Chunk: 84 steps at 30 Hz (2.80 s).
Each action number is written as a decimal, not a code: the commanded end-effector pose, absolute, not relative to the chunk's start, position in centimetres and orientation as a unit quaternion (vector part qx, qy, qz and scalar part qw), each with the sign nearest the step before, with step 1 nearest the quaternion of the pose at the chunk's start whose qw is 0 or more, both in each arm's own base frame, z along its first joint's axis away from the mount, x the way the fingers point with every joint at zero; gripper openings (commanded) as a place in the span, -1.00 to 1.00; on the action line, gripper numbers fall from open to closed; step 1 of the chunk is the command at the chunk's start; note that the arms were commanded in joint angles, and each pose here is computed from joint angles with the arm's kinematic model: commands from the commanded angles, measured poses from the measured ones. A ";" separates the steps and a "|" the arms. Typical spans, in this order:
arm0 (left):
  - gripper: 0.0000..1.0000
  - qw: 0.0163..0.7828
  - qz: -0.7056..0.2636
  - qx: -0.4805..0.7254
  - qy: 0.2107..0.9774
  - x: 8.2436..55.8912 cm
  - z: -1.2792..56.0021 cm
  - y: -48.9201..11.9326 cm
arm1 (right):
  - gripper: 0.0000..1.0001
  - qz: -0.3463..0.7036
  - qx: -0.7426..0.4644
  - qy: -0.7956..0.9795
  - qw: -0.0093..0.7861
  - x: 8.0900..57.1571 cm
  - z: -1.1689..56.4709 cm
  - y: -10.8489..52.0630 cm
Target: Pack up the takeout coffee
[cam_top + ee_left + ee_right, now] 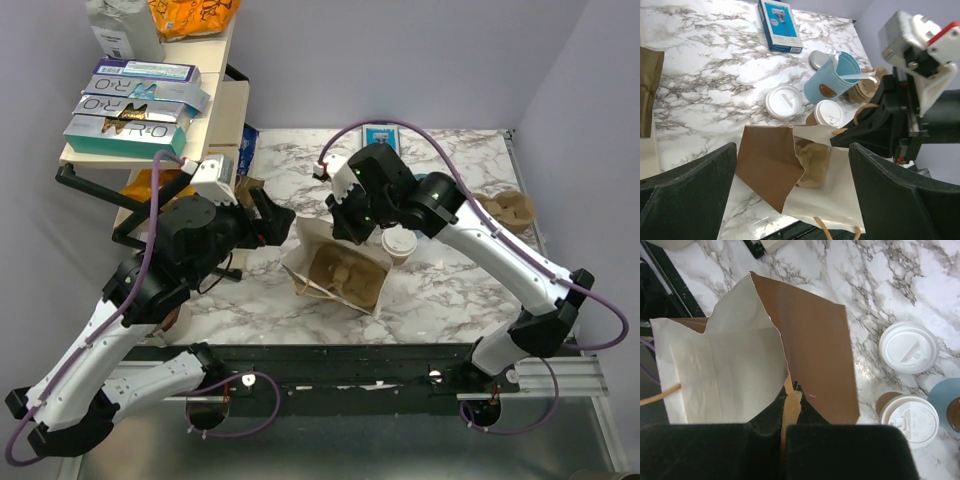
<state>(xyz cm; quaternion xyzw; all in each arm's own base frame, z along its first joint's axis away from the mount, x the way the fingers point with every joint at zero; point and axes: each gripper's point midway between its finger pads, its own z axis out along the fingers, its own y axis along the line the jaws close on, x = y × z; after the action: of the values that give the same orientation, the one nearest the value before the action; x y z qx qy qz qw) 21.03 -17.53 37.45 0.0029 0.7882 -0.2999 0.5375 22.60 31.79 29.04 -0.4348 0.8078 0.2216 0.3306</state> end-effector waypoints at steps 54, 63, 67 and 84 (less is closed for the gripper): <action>-1.00 0.372 -0.250 0.030 0.894 27.3 26.2 -20.6 | -0.69 0.213 -0.551 0.779 0.210 19.0 17.4 30.0; -1.00 0.386 -0.292 0.034 0.874 26.9 27.3 -21.5 | -0.73 0.223 -0.481 0.835 0.147 18.1 17.7 30.4; -1.00 0.378 -0.296 0.019 0.877 26.8 27.0 -21.6 | -0.64 0.234 -0.484 0.807 0.242 19.1 21.3 30.4; -1.00 0.365 -0.301 0.016 0.881 27.3 27.0 -22.3 | -0.69 0.231 -0.547 0.752 0.287 18.5 22.9 30.4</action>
<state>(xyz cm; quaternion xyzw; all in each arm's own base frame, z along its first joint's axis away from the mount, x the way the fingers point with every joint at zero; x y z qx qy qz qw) 27.14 -22.37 26.65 0.0227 0.8805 -0.3001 0.3662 19.17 30.86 25.44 -0.5138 0.7493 0.2589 0.3279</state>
